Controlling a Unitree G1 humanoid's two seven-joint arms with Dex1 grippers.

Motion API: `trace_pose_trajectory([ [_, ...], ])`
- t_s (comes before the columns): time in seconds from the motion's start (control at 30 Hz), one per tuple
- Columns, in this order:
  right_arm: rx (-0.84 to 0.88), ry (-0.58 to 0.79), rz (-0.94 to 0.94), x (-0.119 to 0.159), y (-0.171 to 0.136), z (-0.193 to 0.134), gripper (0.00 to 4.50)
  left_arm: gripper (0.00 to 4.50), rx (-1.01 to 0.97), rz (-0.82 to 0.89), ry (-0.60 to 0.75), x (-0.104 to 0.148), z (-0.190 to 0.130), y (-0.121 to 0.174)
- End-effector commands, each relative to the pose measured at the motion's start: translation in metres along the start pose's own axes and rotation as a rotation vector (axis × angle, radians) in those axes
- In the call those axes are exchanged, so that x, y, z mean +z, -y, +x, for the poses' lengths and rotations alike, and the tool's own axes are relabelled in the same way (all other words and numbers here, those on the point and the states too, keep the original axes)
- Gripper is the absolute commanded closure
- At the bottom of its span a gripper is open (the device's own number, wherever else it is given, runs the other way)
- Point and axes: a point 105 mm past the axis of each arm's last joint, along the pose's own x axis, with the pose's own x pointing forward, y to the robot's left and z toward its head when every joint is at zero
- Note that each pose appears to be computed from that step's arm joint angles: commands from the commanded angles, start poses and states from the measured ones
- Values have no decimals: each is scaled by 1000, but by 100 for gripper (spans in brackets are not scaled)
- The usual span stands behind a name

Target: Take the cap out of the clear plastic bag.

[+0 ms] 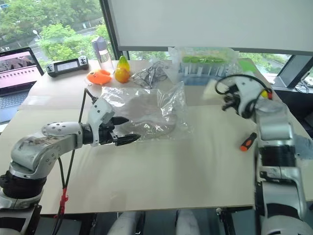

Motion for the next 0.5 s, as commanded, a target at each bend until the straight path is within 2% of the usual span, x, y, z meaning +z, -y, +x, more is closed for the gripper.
trace_pose_trajectory([
  [0.03,-145,-92,-146,-28,33,-13,401,0,-6,56,41,13,1,0],
  [0.13,-138,-158,-169,-49,33,-15,401,0,-20,64,26,9,-1,4],
  [0.2,-146,-204,-234,-58,37,-18,338,0,-9,62,22,7,-2,2],
  [0.23,-139,-206,-241,-57,36,-19,320,0,-2,61,21,6,-3,1],
  [0.27,-132,-204,-240,-56,36,-19,270,0,2,60,20,6,-3,1],
  [0.4,-51,-146,-216,-36,25,-26,151,0,28,63,6,4,-12,-3],
  [0.43,-41,-149,-223,-35,24,-27,103,0,35,64,3,3,-13,-4],
  [0.5,-46,-218,-382,-36,30,-37,41,0,50,70,-4,3,-17,-7],
])
